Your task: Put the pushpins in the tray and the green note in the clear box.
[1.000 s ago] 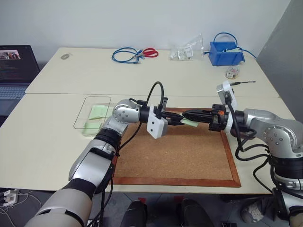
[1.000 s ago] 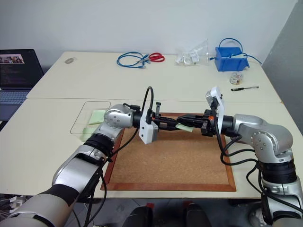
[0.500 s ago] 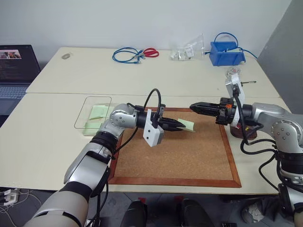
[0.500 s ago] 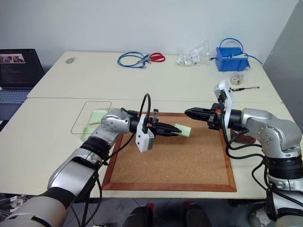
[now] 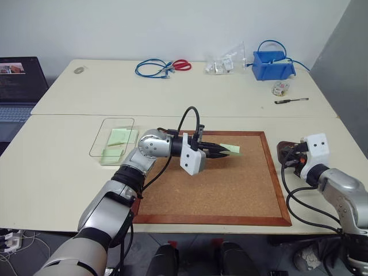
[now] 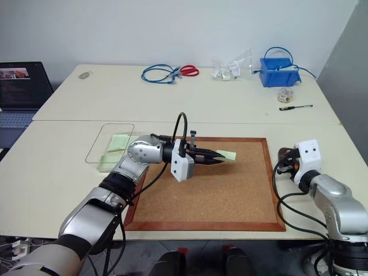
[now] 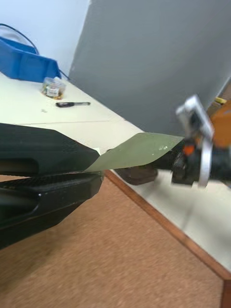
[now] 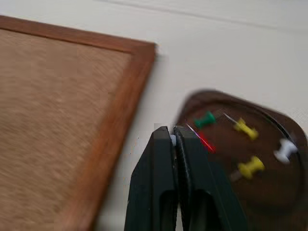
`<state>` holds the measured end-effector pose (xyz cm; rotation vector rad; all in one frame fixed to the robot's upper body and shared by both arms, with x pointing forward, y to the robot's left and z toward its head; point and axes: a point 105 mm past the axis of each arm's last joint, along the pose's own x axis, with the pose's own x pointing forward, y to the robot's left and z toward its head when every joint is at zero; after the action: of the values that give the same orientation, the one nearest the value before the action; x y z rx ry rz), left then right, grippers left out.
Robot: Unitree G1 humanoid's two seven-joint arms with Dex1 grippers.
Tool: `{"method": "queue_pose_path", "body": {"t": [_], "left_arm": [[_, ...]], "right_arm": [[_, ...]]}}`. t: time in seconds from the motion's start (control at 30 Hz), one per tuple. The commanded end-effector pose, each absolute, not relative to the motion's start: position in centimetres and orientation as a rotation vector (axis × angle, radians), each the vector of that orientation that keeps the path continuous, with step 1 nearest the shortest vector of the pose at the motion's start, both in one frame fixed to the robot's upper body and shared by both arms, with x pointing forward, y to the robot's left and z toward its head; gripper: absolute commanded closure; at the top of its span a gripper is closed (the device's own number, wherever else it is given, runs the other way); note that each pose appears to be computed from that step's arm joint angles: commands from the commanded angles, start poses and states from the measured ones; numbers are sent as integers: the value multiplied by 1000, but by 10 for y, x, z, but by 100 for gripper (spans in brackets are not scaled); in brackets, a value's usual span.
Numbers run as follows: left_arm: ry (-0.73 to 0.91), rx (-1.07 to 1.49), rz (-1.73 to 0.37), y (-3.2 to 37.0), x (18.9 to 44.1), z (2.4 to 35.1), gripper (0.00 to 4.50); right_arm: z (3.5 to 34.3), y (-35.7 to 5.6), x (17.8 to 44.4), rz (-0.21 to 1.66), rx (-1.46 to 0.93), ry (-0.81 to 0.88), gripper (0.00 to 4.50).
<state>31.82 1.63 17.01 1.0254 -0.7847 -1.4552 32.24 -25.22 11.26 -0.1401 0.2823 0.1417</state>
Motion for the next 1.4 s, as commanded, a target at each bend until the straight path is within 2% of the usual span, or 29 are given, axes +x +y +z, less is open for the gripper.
{"method": "queue_pose_path", "body": {"t": [0.03, 0.2, 0.27, 0.33, 0.37, 0.67, 0.8, 0.9, 0.93, 1.07, 1.23, 1.4], "left_arm": [[-823, 1029, -1446, 12, 317, 180, 443], [-823, 1029, -1447, 11, 318, 181, 443], [-822, 1029, -1447, 11, 318, 181, 450], [-820, 1029, -1446, 12, 318, 181, 450], [-819, 1029, -1444, 12, 318, 181, 450], [-814, 1028, -1437, 14, 319, 179, 450], [-806, 1029, -1431, 16, 319, 179, 450], [-763, 1024, -1399, 24, 324, 181, 450], [-726, 997, -1365, 28, 328, 184, 450], [-609, 872, -1218, 43, 339, 193, 450], [-460, 710, -967, 70, 351, 206, 450], [-299, 432, -531, 126, 359, 229, 450]], "right_arm": [[139, -265, 329, 58, -161, 176, 450], [142, -274, 334, 16, -170, 168, 450], [141, -275, 334, 10, -170, 173, 401], [139, -276, 335, 3, -178, 181, 370], [138, -276, 335, 5, -179, 185, 335], [144, -280, 336, -9, -184, 174, 153], [157, -261, 333, 90, -199, 124, 72], [170, -213, 320, 388, -166, 81, 72], [179, -188, 309, 553, -133, 59, 72], [199, -133, 274, 950, -124, 30, 72], [221, -104, 260, 1145, -124, -22, 72], [237, -75, 262, 1239, -153, -101, 72]]}}
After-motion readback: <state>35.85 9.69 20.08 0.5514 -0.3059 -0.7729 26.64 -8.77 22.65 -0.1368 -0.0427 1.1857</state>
